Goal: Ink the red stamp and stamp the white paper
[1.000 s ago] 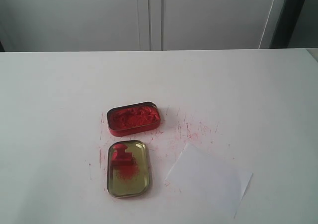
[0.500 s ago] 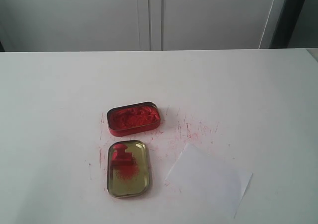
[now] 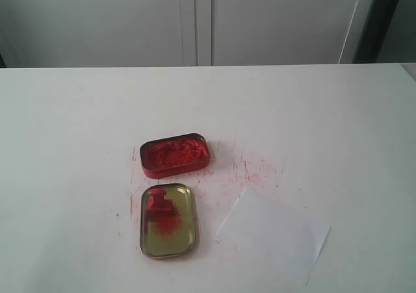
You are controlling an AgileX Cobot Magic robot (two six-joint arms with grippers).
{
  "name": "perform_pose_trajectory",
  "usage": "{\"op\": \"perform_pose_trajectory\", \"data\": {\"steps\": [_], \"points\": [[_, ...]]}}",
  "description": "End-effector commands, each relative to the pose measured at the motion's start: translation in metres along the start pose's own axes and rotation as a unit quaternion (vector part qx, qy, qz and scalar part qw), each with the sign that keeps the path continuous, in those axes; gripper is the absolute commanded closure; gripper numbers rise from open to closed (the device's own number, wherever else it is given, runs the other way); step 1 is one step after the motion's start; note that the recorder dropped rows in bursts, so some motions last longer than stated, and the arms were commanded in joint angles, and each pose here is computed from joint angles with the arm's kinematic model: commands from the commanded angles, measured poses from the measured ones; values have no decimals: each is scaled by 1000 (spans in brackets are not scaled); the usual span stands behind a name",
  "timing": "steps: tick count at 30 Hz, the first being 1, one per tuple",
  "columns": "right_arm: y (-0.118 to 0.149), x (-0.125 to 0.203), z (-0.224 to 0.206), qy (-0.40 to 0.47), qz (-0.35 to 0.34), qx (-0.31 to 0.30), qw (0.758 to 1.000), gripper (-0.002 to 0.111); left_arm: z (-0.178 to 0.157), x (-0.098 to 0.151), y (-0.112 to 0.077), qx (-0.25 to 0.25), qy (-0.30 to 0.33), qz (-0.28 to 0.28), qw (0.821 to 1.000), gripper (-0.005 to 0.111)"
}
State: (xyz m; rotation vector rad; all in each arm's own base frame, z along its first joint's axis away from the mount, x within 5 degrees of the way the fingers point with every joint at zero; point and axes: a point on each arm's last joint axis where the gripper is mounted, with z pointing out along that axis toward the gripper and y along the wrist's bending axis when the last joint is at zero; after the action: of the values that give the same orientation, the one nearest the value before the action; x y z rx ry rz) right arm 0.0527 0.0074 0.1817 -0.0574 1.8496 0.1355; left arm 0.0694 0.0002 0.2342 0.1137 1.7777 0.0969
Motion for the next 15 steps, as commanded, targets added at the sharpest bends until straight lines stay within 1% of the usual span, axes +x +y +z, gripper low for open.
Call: {"op": "perform_pose_trajectory", "data": {"steps": [1, 8, 10, 13, 15], "points": [[0, 0, 0, -8, 2, 3, 1000, 108, 7, -16, 2, 3, 24, 16, 1000, 107], [0, 0, 0, -8, 2, 3, 1000, 108, 20, -34, 4, 14, 81, 15, 997, 107], [0, 0, 0, -8, 2, 3, 1000, 108, 27, -40, 5, 21, 126, 13, 992, 107], [0, 0, 0, -8, 2, 3, 1000, 108, 43, -50, 5, 37, 209, 2, 977, 107], [0, 0, 0, -8, 2, 3, 1000, 108, 55, -57, 5, 51, 260, 5, 964, 107]]}}
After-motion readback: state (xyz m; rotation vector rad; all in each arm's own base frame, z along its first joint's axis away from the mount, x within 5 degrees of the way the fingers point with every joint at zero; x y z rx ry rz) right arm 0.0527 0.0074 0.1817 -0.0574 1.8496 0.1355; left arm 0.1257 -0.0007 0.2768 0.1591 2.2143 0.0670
